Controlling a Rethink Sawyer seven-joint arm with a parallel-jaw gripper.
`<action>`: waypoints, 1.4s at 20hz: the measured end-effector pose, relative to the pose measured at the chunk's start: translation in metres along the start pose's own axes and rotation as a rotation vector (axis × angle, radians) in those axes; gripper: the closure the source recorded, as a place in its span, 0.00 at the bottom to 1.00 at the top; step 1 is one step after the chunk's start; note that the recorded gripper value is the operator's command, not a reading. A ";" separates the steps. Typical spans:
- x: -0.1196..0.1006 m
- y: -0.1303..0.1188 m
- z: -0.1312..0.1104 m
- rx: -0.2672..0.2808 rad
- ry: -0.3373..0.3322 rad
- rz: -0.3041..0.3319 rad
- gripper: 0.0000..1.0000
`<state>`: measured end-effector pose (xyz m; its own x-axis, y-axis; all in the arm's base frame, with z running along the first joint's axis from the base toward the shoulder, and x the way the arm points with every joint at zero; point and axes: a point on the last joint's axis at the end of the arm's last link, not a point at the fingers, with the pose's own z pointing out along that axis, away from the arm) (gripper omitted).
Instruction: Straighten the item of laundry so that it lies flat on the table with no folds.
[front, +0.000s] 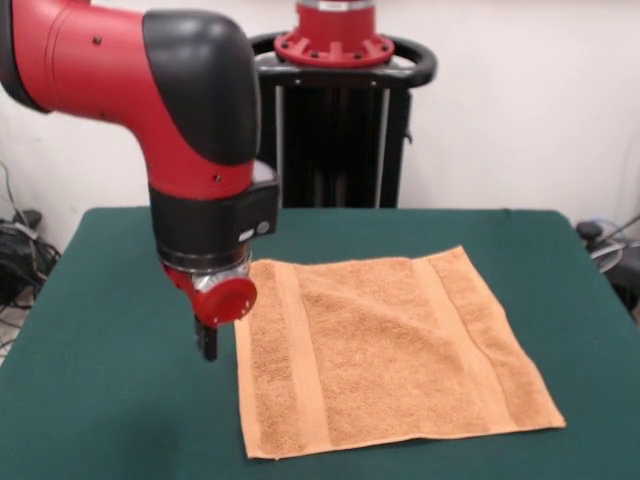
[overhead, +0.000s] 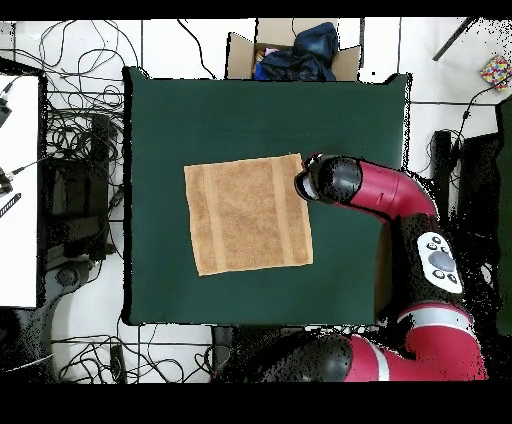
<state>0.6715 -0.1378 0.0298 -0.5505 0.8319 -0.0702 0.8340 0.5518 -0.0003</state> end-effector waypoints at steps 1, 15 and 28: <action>0.000 0.001 -0.003 0.001 0.000 -0.001 1.00; 0.031 -0.001 -0.009 0.013 0.039 -0.012 1.00; 0.058 -0.008 0.046 -0.036 0.025 -0.015 1.00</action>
<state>0.6341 -0.0967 -0.0206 -0.5645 0.8242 -0.0455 0.8236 0.5660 0.0347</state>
